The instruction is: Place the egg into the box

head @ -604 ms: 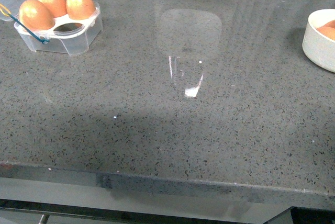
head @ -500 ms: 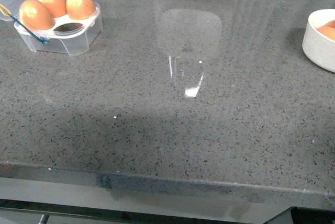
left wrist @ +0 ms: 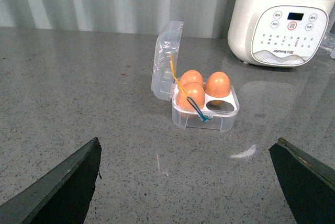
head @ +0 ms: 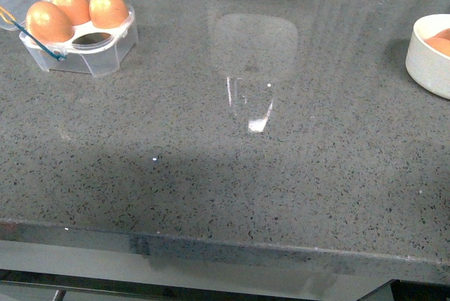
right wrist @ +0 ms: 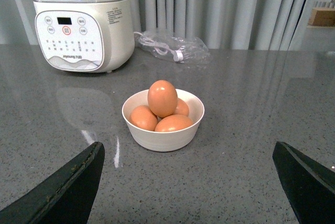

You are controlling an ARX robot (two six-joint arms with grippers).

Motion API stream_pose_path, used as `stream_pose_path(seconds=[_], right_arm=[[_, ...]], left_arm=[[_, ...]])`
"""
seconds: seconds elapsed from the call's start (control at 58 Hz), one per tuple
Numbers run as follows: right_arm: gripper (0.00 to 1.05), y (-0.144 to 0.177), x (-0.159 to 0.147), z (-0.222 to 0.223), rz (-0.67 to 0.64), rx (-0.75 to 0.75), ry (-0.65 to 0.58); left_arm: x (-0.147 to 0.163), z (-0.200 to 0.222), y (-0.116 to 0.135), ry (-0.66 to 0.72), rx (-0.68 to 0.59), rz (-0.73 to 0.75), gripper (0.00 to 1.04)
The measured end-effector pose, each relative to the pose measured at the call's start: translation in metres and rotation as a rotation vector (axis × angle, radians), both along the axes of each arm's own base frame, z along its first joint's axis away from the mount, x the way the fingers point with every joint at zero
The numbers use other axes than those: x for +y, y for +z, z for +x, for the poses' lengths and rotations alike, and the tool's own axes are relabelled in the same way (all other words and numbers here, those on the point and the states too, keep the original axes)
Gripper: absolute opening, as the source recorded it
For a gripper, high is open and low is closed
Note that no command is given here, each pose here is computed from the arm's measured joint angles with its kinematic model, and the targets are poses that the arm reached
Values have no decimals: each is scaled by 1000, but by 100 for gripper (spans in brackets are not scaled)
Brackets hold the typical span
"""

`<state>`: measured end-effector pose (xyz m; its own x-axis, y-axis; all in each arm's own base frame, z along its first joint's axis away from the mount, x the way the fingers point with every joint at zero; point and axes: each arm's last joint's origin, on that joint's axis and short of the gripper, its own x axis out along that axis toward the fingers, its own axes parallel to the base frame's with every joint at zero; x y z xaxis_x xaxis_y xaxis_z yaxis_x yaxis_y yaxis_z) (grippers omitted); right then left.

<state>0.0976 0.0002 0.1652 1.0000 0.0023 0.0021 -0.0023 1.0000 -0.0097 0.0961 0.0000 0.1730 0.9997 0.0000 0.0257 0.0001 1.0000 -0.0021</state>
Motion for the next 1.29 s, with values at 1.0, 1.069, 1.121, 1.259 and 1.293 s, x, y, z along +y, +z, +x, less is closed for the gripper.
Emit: stream_pose_path(seconds=[1.0,1.069,1.121,1.259,1.293], right_arm=[[97,28,6,8,-99,268,-247],[97,50,2,16,-98,190,-229],[97,57,-1,23,-106,169,-235],[97,73,-12,49,-129,126,-240],[97,78,-14,56,-132,115,-231]], left_arm=[[0,0,0,0,0,0,98],[0,0,0,1,0,0,98],[0,0,0,0,0,0,98],[0,0,0,0,0,0,98],[0,0,0,0,0,0,98]])
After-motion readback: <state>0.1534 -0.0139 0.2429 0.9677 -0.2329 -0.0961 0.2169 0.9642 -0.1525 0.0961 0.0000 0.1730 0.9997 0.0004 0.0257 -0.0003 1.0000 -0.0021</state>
